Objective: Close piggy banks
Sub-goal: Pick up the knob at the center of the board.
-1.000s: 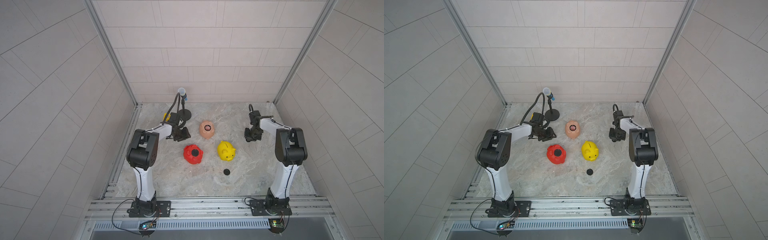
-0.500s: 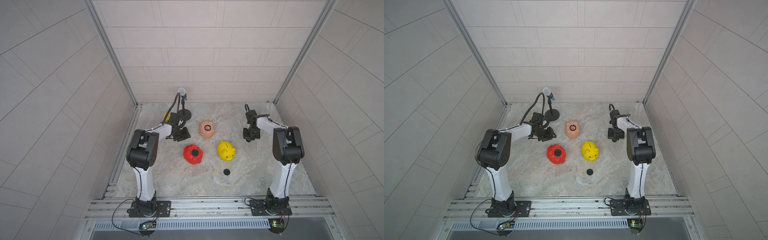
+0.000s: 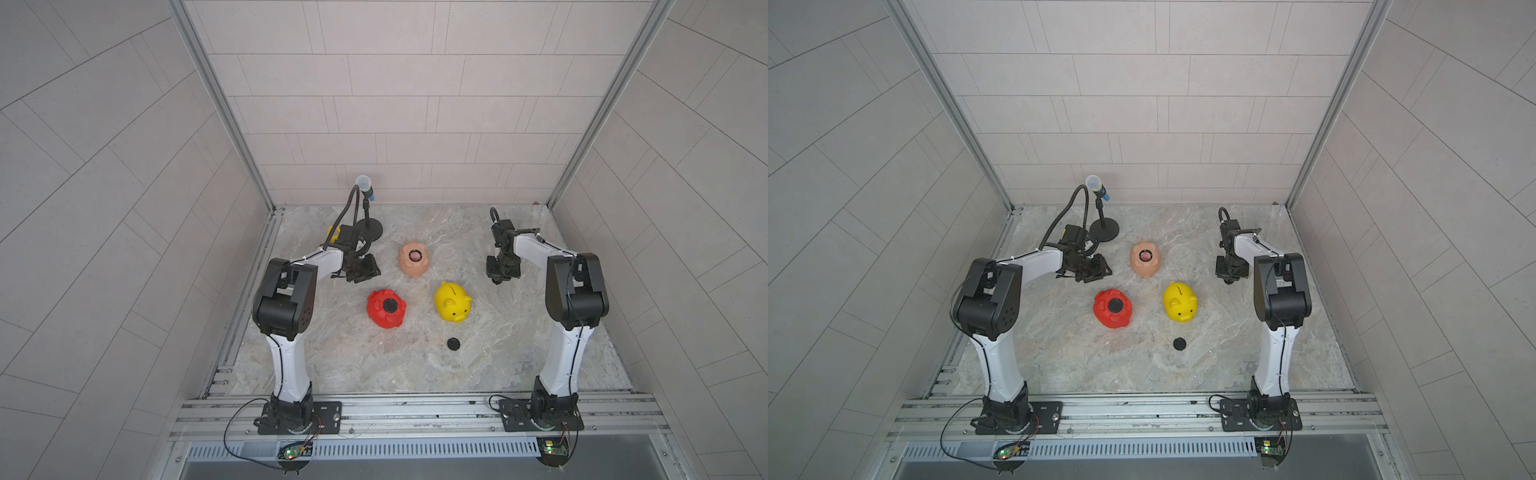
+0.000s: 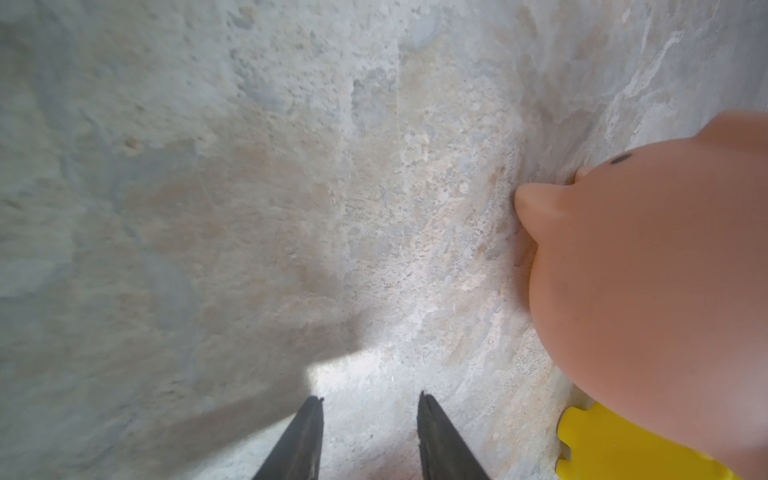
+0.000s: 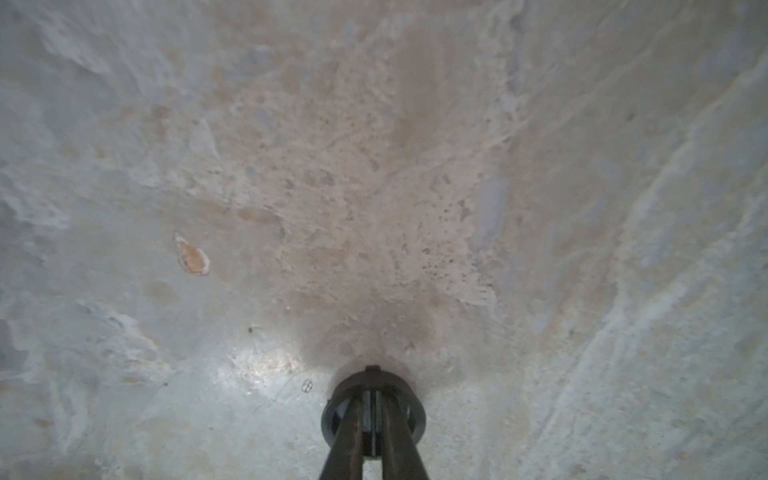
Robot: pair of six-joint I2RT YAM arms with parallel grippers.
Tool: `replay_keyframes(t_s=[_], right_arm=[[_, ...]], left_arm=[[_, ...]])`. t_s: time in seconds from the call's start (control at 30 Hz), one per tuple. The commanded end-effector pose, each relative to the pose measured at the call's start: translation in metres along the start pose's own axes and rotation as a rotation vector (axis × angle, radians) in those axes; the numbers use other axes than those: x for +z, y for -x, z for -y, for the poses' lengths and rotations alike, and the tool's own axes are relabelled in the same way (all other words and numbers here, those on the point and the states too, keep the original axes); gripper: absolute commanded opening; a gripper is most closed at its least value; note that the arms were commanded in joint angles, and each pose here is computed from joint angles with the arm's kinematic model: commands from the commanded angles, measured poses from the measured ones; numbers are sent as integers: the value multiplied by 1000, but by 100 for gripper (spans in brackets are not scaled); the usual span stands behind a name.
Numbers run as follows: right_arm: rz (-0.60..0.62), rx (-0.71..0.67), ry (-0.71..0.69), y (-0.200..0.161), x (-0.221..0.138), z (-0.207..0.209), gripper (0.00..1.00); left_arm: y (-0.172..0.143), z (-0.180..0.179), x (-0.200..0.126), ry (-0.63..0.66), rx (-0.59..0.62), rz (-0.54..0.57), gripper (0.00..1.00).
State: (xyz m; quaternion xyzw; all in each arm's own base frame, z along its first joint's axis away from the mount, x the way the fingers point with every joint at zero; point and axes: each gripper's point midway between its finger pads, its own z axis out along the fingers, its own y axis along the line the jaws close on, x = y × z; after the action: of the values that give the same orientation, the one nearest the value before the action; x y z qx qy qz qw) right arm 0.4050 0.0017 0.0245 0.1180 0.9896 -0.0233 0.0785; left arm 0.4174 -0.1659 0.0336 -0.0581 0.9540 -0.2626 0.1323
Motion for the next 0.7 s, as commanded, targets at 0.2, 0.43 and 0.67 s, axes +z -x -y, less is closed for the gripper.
replay_keyframes(t_s=[0.2, 0.43, 0.67], right_arm=[[-65, -16, -8, -14, 15, 1, 2], [-18, -14, 0, -9, -4, 1, 0], [61, -8, 19, 1, -33, -4, 0]], left_arm=[[5, 2, -12, -6, 16, 32, 43], [8, 2, -14, -37, -2, 55, 43], [9, 7, -15, -64, -1, 58, 43]])
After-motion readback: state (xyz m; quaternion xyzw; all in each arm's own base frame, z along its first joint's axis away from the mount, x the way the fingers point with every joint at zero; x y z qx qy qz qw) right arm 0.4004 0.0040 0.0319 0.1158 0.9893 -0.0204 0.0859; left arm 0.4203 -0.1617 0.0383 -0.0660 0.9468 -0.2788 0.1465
